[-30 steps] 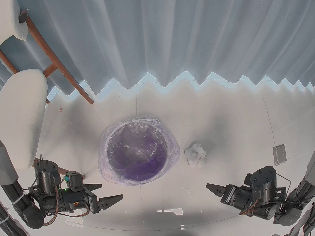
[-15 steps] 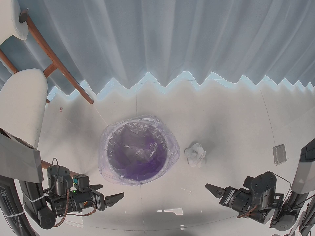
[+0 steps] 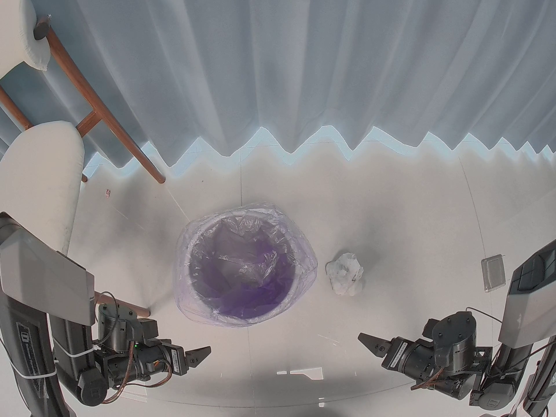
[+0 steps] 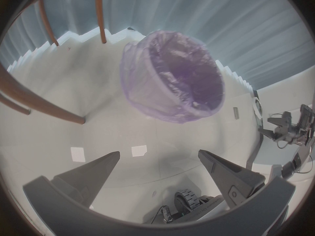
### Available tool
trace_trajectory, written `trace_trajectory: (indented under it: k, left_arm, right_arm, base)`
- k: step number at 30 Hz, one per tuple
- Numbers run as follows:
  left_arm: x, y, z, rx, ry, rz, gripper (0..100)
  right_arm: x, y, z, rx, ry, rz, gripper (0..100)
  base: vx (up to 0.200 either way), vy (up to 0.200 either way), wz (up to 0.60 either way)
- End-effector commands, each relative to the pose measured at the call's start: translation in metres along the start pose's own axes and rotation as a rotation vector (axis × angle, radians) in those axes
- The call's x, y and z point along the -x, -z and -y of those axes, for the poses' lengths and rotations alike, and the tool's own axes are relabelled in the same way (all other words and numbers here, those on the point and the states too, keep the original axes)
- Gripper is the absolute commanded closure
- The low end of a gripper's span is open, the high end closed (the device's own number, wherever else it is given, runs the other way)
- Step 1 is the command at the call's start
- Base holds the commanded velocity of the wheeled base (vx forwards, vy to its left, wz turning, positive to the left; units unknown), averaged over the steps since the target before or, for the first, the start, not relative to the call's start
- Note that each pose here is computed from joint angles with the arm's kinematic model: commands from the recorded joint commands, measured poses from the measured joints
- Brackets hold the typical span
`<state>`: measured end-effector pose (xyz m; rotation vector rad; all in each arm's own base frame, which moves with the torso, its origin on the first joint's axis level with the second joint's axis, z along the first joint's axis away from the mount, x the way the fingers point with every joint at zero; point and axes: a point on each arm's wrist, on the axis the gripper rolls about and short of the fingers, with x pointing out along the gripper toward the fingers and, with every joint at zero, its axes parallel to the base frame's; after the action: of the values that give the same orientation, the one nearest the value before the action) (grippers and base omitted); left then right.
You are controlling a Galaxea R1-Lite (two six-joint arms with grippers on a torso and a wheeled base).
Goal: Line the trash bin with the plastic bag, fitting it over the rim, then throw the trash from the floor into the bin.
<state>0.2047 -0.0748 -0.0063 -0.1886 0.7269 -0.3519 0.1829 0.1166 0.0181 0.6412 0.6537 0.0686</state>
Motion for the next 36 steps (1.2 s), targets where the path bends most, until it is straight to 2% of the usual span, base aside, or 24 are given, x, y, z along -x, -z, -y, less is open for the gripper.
trace_trajectory:
  k: [1, 3, 7, 8, 10, 11, 12, 21, 31, 36]
  left_arm:
    - [-0.013, 0.010, -0.007, 0.043, -0.061, -0.045, 0]
    - [-0.017, 0.009, -0.009, 0.057, -0.077, -0.040, 0]
    - [-0.029, -0.002, -0.009, 0.135, -0.081, 0.026, 0]
    - [-0.033, -0.007, -0.008, 0.177, -0.084, 0.057, 0]
    - [-0.033, -0.007, -0.008, 0.177, -0.084, 0.057, 0]
    - [-0.039, -0.016, -0.005, 0.266, -0.095, 0.118, 0]
    - [-0.040, -0.017, -0.004, 0.294, -0.094, 0.130, 0]
    - [-0.048, -0.022, -0.007, 0.434, -0.110, 0.171, 0]
    - [-0.066, -0.014, -0.010, 0.422, -0.155, 0.159, 0]
    - [-0.075, -0.010, -0.013, 0.372, -0.172, 0.148, 0]
  right_arm:
    - [-0.002, 0.002, 0.001, 0.003, 0.009, -0.008, 0]
    - [-0.002, 0.002, 0.001, 0.003, 0.009, -0.008, 0]
    - [-0.002, 0.002, 0.002, 0.004, 0.013, -0.010, 0]
    - [-0.003, 0.003, 0.002, 0.005, 0.015, -0.012, 0]
    - [-0.003, 0.003, 0.002, 0.005, 0.015, -0.012, 0]
    - [-0.003, 0.003, 0.002, 0.006, 0.014, -0.011, 0]
    - [-0.003, 0.003, 0.002, 0.007, 0.016, -0.013, 0]
    - [-0.007, 0.005, 0.004, 0.008, 0.020, -0.016, 0]
    - [-0.008, 0.005, 0.003, 0.013, 0.012, -0.010, 0]
    - [-0.008, 0.005, 0.003, 0.013, 0.013, -0.009, 0]
  base:
    - [0.000, 0.000, 0.00]
    - [0.000, 0.000, 0.00]
    - [0.000, 0.000, 0.00]
    - [0.000, 0.000, 0.00]
    - [0.000, 0.000, 0.00]
    - [0.000, 0.000, 0.00]
    - [0.000, 0.000, 0.00]
    - [0.000, 0.000, 0.00]
    - [0.000, 0.000, 0.00]
    - [0.000, 0.000, 0.00]
